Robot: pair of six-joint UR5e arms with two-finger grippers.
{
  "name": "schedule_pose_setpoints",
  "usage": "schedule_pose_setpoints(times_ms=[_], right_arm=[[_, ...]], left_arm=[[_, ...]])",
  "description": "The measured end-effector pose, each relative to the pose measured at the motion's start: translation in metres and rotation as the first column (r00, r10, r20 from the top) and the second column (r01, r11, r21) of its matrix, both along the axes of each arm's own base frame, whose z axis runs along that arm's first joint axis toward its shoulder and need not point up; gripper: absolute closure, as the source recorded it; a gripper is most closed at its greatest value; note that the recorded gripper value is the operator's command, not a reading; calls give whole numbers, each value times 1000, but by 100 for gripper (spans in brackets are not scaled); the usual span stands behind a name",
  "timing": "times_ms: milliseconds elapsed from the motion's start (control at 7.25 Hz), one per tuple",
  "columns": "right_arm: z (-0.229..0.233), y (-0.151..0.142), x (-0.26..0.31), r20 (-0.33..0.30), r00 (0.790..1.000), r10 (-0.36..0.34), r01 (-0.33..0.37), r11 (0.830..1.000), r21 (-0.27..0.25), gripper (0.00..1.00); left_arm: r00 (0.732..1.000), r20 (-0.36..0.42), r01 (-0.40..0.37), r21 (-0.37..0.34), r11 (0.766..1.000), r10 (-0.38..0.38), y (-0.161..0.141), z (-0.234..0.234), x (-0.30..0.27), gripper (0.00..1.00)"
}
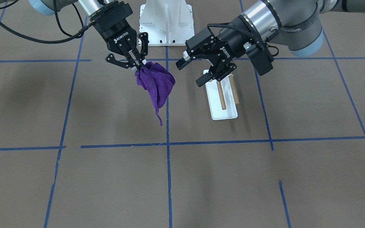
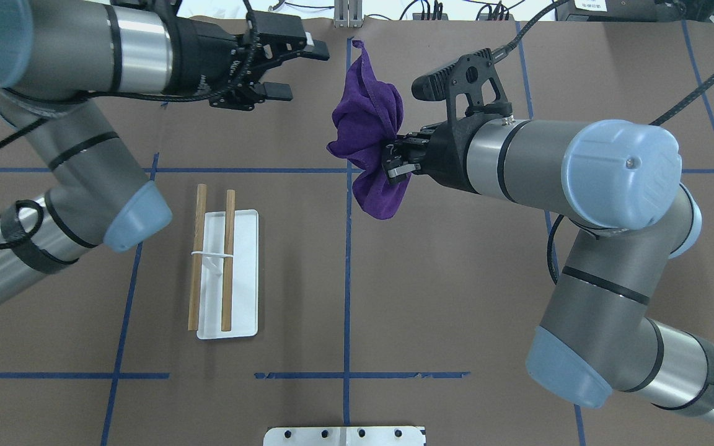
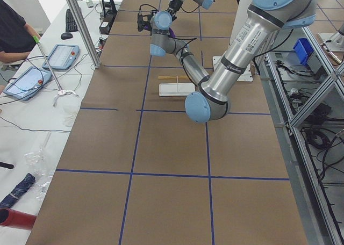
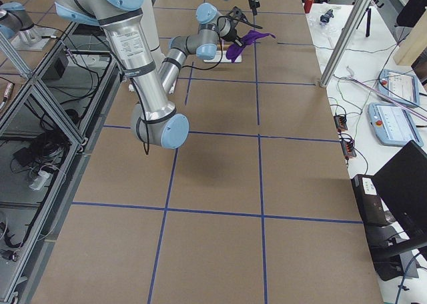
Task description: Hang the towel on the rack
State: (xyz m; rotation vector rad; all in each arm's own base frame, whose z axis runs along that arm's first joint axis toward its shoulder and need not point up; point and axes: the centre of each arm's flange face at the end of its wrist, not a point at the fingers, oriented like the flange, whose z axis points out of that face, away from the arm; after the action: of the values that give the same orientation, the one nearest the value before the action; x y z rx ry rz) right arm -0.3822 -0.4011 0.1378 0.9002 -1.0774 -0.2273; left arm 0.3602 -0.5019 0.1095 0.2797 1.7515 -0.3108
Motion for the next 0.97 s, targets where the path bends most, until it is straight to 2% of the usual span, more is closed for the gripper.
schedule_pose_setpoints(times_ms=[552, 690, 828, 966], right_arm=[[-4, 6, 5, 12, 1000, -6, 6, 1000, 7, 100], [-4, 8, 5, 14, 1000, -8, 8, 1000, 9, 100], [-4, 8, 5, 14, 1000, -9, 9, 1000, 9, 100], [-4, 8, 5, 13, 1000, -9, 9, 1000, 8, 100]], left_arm=[[1000, 4, 21, -14, 1000, -21, -19, -17, 42, 1], [1000, 9, 20, -15, 1000, -20, -22, -17, 46, 6], [1000, 10, 19, -15, 1000, -19, -23, -19, 48, 20], [1000, 8, 14, -13, 1000, -14, -21, -21, 50, 39]])
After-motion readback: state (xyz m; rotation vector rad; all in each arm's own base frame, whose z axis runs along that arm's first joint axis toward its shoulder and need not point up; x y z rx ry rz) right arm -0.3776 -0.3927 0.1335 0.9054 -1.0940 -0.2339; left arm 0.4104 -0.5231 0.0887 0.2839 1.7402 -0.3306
